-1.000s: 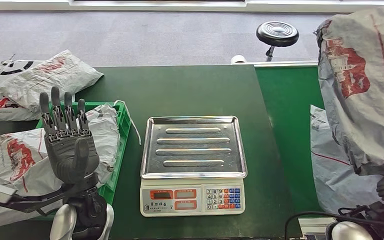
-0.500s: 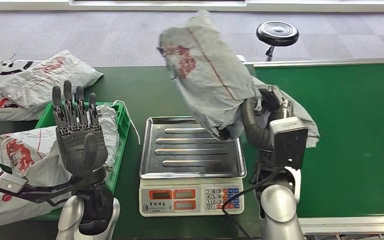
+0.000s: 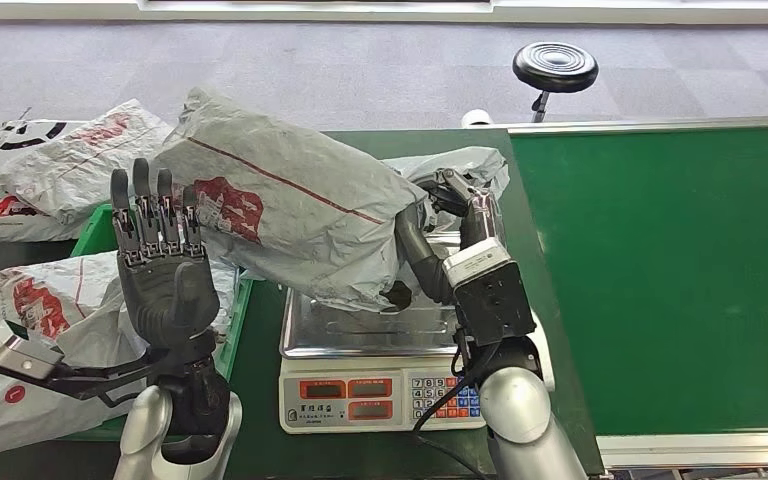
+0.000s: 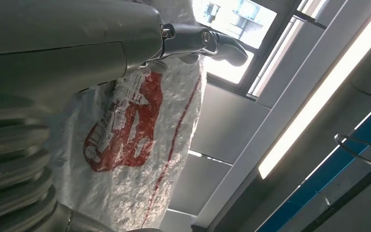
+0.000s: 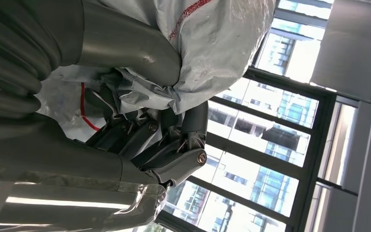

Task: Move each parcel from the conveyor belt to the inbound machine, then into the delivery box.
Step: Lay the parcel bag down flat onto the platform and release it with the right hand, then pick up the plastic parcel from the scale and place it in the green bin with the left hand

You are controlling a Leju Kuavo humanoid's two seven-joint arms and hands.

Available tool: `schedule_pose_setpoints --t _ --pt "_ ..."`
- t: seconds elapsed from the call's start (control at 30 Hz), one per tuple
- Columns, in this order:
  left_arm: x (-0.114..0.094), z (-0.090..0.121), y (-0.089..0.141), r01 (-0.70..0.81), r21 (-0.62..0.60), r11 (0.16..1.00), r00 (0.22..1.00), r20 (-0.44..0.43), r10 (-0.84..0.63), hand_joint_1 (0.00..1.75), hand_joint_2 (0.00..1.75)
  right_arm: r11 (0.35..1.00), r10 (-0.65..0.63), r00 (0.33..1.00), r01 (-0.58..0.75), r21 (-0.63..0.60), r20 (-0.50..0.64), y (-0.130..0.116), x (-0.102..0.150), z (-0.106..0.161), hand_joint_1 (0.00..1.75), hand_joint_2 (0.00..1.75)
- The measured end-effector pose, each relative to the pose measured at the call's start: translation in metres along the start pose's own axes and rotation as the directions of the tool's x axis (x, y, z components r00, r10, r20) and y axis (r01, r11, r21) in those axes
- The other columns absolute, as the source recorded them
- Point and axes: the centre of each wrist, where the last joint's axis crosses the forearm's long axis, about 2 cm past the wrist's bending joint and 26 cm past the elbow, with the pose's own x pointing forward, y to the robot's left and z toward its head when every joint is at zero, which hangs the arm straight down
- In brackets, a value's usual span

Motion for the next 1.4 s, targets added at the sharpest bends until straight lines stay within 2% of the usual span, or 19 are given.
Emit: schedule_pose_setpoints --t 0.27,0.4,0.57,0.8,1.07,1.23,1.3,1.37,1.4 --pt "0.0 0.0 0.0 0.001 0.0 1.0 1.0 0.0 -0.001 0.0 1.75 1.0 0.011 1.0 -0.011 0.025 -0.015 0.005 -0.001 -0.001 1.75 1.75" --pt "0.0 0.0 0.0 0.002 -0.001 1.0 1.0 0.0 -0.002 0.0 1.75 0.998 0.054 0.997 -0.051 0.044 -0.059 0.007 -0.005 -0.002 0.01 1.75" --pt "0.0 0.0 0.001 0.003 -0.001 1.0 1.0 0.001 -0.003 0.0 1.75 0.984 0.135 0.979 -0.114 0.14 -0.153 0.013 -0.015 0.0 0.0 1.75" --pt "0.0 -0.001 0.001 0.005 0.001 1.0 1.0 0.002 -0.005 0.0 1.75 0.97 0.23 0.947 -0.204 0.135 -0.222 0.014 -0.025 0.005 0.0 1.75" --pt "0.002 -0.002 0.001 0.017 -0.009 1.0 1.0 0.003 -0.017 0.0 1.75 0.886 0.464 0.823 -0.427 0.182 -0.328 0.012 -0.032 0.008 0.0 1.75" --pt "0.002 -0.002 0.001 0.018 -0.011 1.0 1.0 0.001 -0.018 0.0 1.75 0.864 0.502 0.802 -0.484 0.14 -0.324 0.01 -0.033 0.009 0.0 1.75" --pt "0.003 -0.002 0.0 0.018 -0.011 1.0 1.0 -0.001 -0.018 0.0 1.75 0.846 0.504 0.809 -0.533 -0.018 -0.302 0.0 -0.033 0.011 0.0 1.75" --pt "0.003 -0.002 0.0 0.019 -0.01 1.0 1.0 -0.004 -0.019 0.0 1.75 0.789 0.522 0.806 -0.581 -0.201 -0.28 -0.014 -0.031 0.014 0.0 1.75" --pt "0.003 -0.002 0.0 0.019 -0.01 1.0 1.0 -0.004 -0.019 0.0 1.75 0.777 0.525 0.804 -0.587 -0.228 -0.28 -0.018 -0.031 0.015 0.0 1.75"
